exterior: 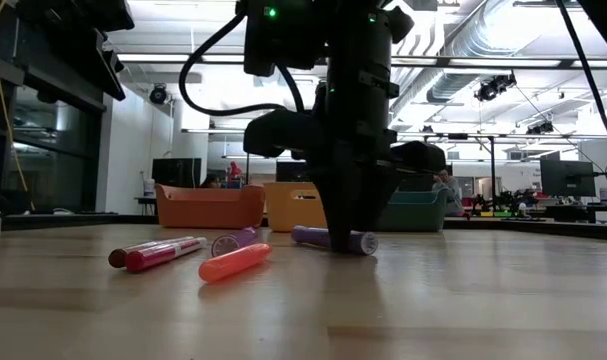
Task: Pick & Place Markers
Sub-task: Put the purple highlighter into the blue bin
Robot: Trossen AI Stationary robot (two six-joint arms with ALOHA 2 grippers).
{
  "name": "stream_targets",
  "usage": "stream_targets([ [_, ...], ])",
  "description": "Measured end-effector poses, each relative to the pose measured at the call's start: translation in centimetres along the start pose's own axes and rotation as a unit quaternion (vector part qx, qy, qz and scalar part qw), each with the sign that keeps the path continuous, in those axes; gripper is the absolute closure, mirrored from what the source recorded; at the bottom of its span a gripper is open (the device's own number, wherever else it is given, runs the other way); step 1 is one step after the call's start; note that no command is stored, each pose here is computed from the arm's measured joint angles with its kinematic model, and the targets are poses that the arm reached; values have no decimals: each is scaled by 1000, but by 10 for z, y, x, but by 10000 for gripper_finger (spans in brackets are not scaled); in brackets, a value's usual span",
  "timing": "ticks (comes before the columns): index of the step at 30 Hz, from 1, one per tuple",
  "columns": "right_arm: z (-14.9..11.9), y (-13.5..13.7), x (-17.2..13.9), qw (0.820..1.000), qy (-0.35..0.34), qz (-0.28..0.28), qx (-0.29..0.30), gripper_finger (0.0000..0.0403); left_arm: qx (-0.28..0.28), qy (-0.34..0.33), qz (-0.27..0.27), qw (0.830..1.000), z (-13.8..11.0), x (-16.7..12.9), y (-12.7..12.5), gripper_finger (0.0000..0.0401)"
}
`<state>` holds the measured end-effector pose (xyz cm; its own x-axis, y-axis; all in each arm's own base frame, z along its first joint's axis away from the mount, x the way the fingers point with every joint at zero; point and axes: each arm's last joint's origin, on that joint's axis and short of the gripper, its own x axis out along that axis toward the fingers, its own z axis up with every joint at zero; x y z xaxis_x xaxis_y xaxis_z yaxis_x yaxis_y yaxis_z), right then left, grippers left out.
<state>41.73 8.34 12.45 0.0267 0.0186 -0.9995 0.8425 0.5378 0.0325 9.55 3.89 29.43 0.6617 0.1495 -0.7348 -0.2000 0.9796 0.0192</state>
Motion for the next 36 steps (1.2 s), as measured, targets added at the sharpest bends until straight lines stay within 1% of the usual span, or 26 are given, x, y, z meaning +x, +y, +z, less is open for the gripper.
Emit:
stream_targets([
  [12, 2, 0, 0, 1000, 2, 6, -15, 347, 0, 0, -2, 1000, 0, 0, 0, 307],
  [16, 4, 3, -7, 1000, -2, 4, -22, 347, 0, 0, -2, 1000, 0, 0, 0, 307],
  [20, 6, 5, -18, 999, -10, -11, -34, 347, 0, 0, -1, 1000, 0, 0, 0, 307],
  [23, 10, 1, -26, 999, -8, -30, -42, 347, 0, 0, -1, 1000, 0, 0, 0, 307],
  [27, 14, -5, -48, 998, -19, -38, -49, 347, 0, -1, -1, 1000, 0, 0, 0, 307],
  [32, 21, -22, -71, 996, -27, -67, -56, 347, 0, -1, -1, 1000, 0, 0, 0, 307],
  [36, 29, -44, -96, 993, -29, -95, -67, 347, 0, -1, -1, 1000, 0, 0, 0, 307],
])
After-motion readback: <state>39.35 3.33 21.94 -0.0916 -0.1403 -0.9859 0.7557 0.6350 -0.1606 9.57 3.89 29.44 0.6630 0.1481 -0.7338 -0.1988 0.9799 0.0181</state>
